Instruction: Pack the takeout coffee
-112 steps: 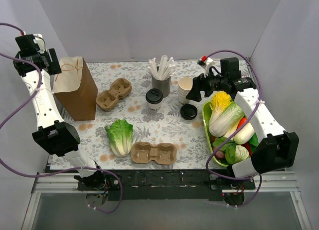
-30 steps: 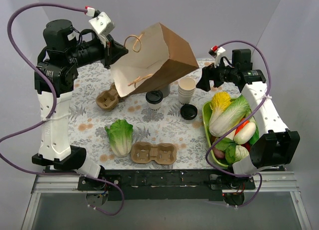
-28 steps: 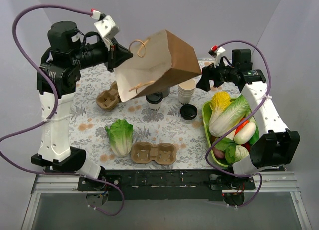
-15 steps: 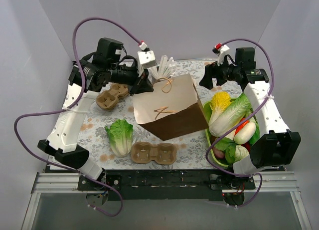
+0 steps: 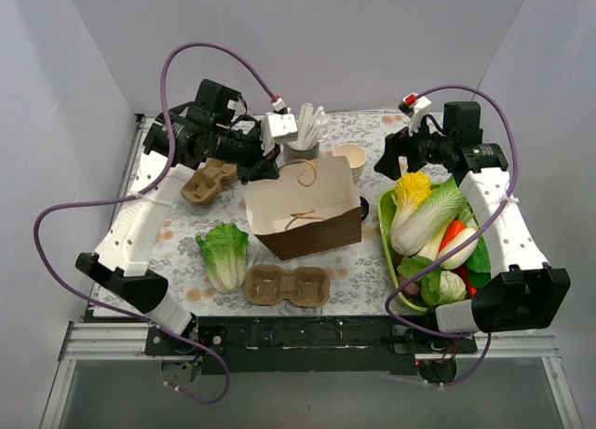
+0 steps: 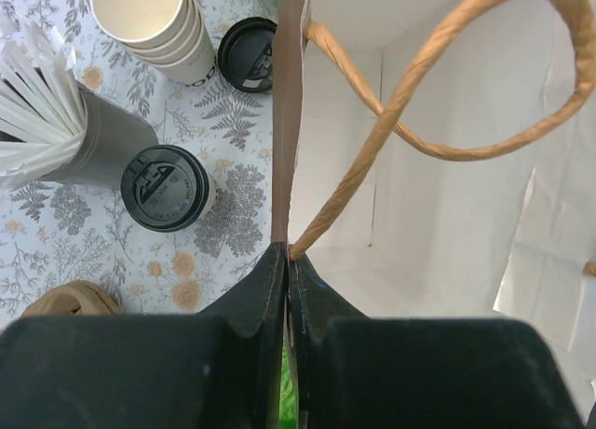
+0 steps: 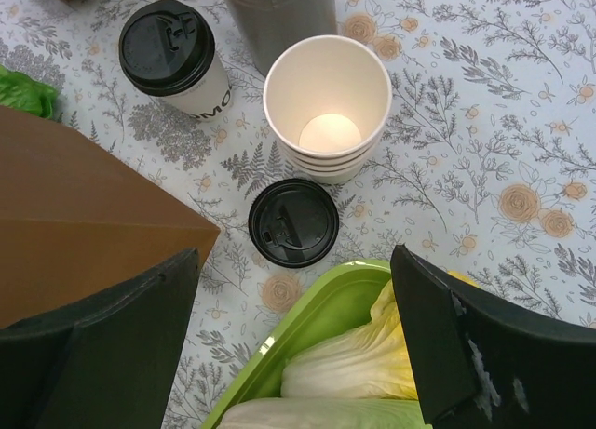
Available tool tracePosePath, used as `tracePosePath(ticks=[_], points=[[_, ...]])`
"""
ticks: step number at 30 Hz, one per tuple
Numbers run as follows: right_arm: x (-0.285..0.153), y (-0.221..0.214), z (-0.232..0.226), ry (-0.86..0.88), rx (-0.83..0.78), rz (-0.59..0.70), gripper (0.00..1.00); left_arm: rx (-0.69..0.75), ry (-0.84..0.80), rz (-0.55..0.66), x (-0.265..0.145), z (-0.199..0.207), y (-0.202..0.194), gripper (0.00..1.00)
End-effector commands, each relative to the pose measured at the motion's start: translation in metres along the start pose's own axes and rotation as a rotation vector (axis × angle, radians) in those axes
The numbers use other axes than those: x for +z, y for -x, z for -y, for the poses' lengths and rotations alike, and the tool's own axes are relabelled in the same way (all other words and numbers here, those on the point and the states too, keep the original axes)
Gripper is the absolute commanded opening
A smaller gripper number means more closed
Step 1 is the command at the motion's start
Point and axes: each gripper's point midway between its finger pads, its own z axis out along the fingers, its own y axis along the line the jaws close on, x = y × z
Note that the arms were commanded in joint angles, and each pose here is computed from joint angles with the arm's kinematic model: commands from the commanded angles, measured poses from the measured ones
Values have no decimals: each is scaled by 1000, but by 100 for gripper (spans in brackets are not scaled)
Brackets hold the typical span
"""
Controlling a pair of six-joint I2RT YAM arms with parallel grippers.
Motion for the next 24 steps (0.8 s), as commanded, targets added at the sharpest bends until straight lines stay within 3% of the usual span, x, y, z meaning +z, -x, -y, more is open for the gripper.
tracePosePath(ticks=[1,24], points=[[-4,10,-2,3,-28,42,91,19,-29,-68,7,3,-21,0],[3,6,-5,50,-11,49,91,11,-99,-173,34,1,-61,0]])
